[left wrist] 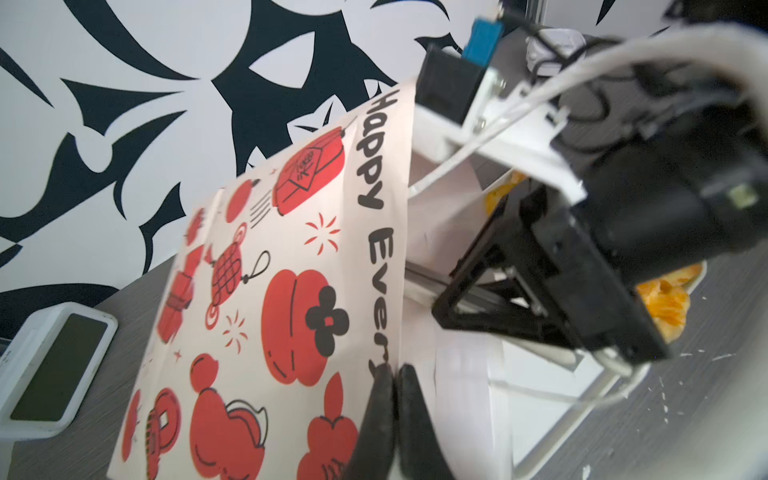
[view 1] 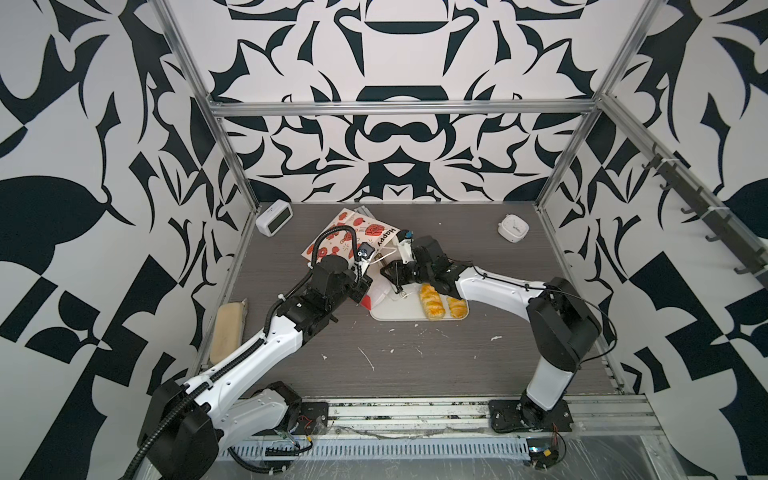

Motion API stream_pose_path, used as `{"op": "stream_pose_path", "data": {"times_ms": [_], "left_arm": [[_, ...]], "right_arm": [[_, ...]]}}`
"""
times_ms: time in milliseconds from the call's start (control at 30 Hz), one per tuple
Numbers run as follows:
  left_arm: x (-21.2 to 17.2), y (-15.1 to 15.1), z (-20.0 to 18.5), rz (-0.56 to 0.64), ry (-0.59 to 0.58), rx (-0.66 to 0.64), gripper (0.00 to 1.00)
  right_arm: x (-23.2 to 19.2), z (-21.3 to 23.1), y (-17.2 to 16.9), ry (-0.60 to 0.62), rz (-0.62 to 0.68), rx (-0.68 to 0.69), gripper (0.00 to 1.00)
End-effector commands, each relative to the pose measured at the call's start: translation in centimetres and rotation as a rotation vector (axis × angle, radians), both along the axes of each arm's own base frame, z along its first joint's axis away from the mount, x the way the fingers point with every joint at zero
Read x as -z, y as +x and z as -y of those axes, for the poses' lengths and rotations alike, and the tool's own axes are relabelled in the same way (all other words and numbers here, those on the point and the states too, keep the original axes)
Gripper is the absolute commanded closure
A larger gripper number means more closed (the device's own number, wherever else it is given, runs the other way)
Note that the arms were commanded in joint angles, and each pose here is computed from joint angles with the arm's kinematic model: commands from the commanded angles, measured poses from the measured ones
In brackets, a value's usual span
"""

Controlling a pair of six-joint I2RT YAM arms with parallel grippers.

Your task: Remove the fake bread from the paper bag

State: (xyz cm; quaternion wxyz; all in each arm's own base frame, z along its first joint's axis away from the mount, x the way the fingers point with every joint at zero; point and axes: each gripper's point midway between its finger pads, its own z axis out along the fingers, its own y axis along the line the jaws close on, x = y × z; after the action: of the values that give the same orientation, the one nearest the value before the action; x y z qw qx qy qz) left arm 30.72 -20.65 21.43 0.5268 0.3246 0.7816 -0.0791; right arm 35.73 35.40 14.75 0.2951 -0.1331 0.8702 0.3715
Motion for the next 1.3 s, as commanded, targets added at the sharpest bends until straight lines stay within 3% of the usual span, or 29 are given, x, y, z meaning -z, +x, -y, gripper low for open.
{"op": "stream_pose_path", "data": {"times_ms": [0,267,833,1100,1267], "left_arm": [[1.3,-0.2,-0.3,-0.019,0.019,-0.011,1.0],[1.5,-0.1,-0.1,-0.023,0.018,-0.003,1.0],[0.9,0.4,0.5,-0.008,0.027,0.022,1.0],[0.7,0.6,0.8,0.005,-0.003,0.019,1.0],[-0.4,0.8,0.3,0.047,-0.014,-0.007,1.0]], "right_arm": [[-4.0,0.2,-0.1,0.095,0.002,-0.012,1.0],[-3.8,2.2,-0.8,0.102,-0.021,0.014,1.0],[0.3,-2.8,0.7,0.014,-0.134,-0.108,1.0],[1.5,-3.2,1.6,-0.043,-0.106,-0.099,1.0],[2.1,-3.9,1.0,-0.011,-0.083,-0.077,1.0]]}}
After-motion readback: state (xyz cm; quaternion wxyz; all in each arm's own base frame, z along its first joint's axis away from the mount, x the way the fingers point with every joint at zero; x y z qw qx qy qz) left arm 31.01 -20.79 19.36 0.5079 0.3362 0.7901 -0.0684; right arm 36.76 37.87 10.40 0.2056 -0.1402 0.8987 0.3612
